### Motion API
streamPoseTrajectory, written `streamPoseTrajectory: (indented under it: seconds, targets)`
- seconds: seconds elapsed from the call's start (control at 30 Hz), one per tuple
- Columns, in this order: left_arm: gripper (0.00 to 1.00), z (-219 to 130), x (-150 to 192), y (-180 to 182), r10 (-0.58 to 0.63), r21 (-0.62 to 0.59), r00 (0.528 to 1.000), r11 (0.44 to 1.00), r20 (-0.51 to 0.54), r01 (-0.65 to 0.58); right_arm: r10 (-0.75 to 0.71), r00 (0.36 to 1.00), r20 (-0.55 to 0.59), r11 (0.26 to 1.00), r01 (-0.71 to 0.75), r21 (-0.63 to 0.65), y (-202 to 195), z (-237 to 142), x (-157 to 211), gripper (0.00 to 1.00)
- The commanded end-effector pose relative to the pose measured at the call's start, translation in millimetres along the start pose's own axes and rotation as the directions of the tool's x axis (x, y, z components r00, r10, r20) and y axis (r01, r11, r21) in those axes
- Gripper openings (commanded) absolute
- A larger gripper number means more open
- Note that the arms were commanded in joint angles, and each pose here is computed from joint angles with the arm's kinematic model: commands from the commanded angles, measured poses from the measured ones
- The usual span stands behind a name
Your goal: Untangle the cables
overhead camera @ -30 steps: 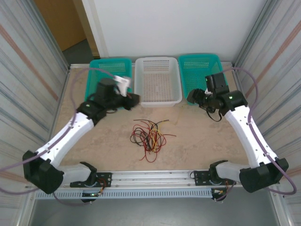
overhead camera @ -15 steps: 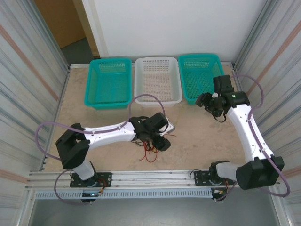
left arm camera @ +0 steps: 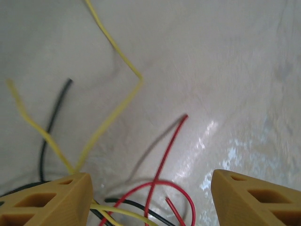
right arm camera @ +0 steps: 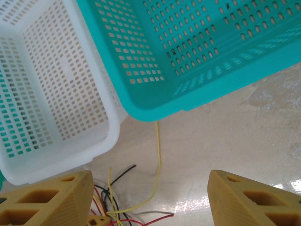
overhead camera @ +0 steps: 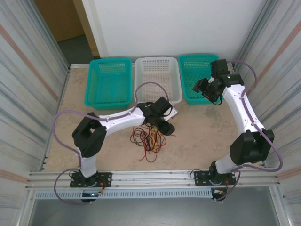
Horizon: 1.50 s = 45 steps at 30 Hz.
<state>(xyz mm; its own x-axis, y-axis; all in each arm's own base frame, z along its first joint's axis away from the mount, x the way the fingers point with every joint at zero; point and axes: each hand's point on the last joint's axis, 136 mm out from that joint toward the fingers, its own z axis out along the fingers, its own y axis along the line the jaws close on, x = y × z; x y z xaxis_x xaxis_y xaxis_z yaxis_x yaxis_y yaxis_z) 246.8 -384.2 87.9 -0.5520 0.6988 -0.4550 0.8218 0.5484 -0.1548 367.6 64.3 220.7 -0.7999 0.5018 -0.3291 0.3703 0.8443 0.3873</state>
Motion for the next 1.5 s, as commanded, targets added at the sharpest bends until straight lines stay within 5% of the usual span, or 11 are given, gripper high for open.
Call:
streamPoseTrajectory:
  seconds: [0.0,0.17,0.5,0.67,0.8,0.97,1.13,1.47]
  targets:
    - [0.68,-7,-3,0,0.077,-0.018,0.997,0.997,-0.01,-0.077,-0.016,1.0,0.003,1.0,0.016,-0.02,4,0,-6,0.66]
    - [0.65,3,-10,22,0.032,-0.075,0.999,0.997,-0.017,-0.033,-0.016,1.0,-0.02,0.999,0.016,-0.035,6,5,-2,0.65]
    - [0.83,-5,-20,38,0.029,-0.144,0.999,0.989,0.031,-0.024,-0.015,1.0,-0.026,0.996,0.013,-0.083,8,0,9,0.67]
    - [0.8,7,-6,44,-0.029,-0.094,1.0,0.995,0.0,0.029,-0.012,0.999,-0.035,0.997,0.009,-0.08,3,-1,17,0.67]
    - [0.71,21,6,37,-0.049,-0.05,0.998,0.998,-0.049,0.047,-0.009,1.0,-0.03,0.997,0.006,-0.08,-1,-4,20,0.67]
    - [0.24,18,4,33,-0.071,-0.031,0.996,0.997,-0.048,0.069,0.002,1.0,-0.029,0.995,-0.005,-0.102,2,-9,23,0.66]
    - [0.02,-23,-18,17,-0.058,-0.022,0.997,0.998,0.047,0.06,0.001,1.0,-0.024,0.994,-0.004,-0.107,3,-12,25,0.65]
    - [0.0,-143,-36,7,-0.245,0.106,0.93,0.969,0.274,0.224,-0.019,1.0,-0.018,0.993,0.017,-0.116,7,-16,31,0.65]
